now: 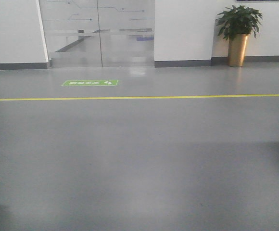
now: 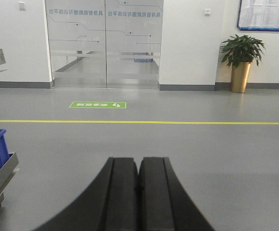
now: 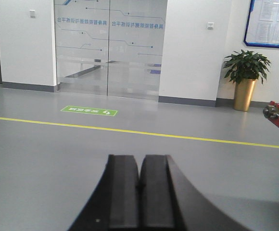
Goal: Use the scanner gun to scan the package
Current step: 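Drive the base forward along the floor toward the red-framed table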
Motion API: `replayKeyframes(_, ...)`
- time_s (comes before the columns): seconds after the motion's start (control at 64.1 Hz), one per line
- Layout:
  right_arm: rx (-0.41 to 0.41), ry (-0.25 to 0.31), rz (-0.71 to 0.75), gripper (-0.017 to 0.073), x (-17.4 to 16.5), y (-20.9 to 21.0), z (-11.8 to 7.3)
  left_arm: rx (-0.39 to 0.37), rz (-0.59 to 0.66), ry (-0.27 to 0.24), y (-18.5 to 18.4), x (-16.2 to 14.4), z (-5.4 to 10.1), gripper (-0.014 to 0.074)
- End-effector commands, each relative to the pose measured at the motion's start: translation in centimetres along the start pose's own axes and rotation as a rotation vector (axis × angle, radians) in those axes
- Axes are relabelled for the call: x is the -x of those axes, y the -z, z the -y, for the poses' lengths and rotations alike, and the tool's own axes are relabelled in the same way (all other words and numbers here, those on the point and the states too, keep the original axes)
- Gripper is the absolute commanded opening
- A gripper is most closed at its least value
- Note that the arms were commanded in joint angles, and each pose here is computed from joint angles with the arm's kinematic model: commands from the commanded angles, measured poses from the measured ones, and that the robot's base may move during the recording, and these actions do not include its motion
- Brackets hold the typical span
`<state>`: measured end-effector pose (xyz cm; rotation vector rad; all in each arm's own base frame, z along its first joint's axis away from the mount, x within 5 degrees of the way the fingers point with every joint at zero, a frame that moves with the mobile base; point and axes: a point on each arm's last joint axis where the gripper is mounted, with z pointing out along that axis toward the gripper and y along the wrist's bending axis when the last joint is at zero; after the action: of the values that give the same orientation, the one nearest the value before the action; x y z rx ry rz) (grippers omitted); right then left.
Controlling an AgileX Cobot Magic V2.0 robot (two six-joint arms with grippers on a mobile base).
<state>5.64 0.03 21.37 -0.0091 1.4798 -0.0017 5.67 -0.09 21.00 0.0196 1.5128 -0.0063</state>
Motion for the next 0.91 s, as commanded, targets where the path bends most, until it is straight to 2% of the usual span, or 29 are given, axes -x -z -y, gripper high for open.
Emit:
replayKeyframes(0.0,0.004,-0.004,0.026,-0.0168,0.23,0.04,-0.02,-0.004,0.019,0.003,0.03,0.22,0.02,-0.0111)
replayKeyframes(0.889,0.004,-0.004,0.026,-0.0168,0.23,0.04,-0.02,-0.004,0.019,0.003,0.03,0.22,0.02,-0.0111)
